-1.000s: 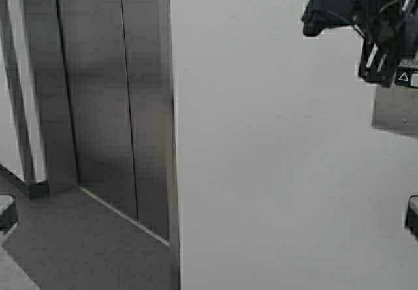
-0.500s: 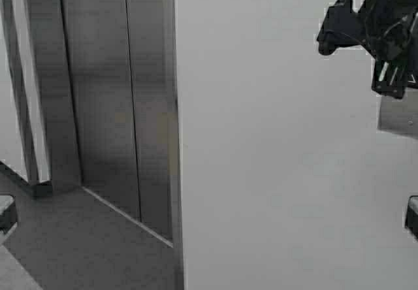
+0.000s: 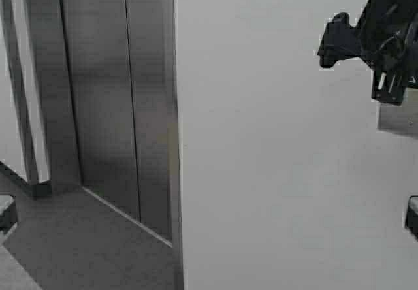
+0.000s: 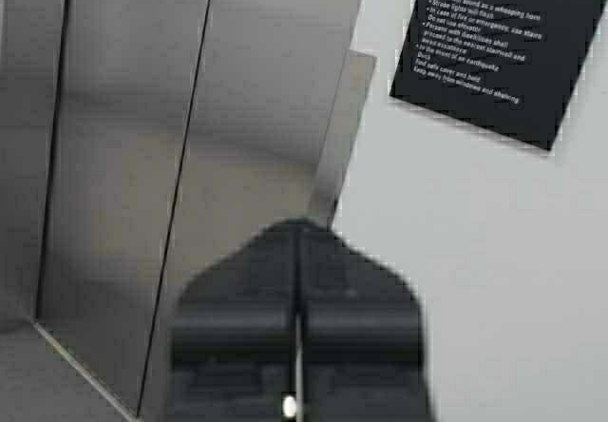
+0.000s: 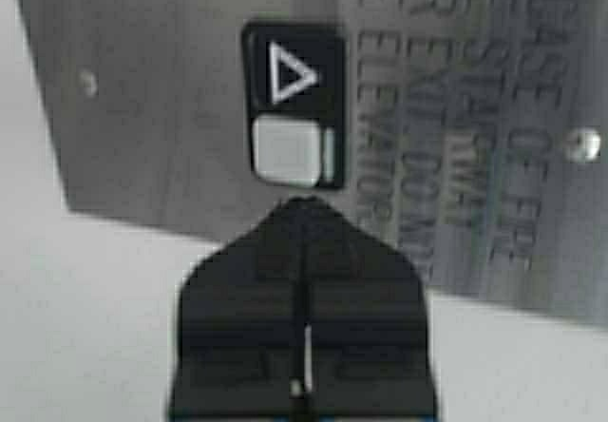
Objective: Navigate to elevator, push the call button, then enter the elevator
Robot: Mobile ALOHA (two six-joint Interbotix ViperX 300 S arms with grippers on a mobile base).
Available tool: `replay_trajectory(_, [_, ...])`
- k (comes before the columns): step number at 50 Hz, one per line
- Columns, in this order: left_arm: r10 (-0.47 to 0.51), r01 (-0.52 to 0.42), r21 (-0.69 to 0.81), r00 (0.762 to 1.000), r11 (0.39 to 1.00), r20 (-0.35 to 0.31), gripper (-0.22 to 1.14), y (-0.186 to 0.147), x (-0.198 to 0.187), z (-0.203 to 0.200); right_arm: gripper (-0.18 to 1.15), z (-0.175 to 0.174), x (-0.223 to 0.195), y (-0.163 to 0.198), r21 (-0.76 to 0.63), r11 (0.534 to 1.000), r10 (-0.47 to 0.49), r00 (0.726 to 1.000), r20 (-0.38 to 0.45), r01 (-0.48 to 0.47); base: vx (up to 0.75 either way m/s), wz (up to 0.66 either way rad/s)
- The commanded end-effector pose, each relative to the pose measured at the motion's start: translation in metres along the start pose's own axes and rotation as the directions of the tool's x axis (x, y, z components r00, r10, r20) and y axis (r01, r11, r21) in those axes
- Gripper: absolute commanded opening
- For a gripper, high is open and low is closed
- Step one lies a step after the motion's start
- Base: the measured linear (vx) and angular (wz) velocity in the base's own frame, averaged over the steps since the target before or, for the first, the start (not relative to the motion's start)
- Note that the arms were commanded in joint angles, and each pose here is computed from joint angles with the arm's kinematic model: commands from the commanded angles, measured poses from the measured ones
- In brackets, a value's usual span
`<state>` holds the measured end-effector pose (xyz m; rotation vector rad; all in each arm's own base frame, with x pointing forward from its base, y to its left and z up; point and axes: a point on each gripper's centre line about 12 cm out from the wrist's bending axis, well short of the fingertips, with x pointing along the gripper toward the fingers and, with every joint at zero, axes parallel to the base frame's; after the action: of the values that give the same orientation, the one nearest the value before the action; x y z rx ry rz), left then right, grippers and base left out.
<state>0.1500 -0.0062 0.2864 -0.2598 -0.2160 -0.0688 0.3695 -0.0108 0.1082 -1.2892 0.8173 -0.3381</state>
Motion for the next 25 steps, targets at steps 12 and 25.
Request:
replay_trajectory(12, [-0.002,0.002,0.006,1.000,1.000,0.003,0.02,-0.001,0.003,0.003,0.07,0.006,0.019,-0.011,0.013,1.000,-0.012,1.000,0.016,0.012,0.00,0.00])
replay_trajectory(25, [0.001,-0.001,0.009,1.000,1.000,-0.011,0.02,0.000,0.004,0.001,0.07,0.004,0.035,-0.003,-0.002,1.000,0.001,1.000,0.000,-0.001,0.00,0.00])
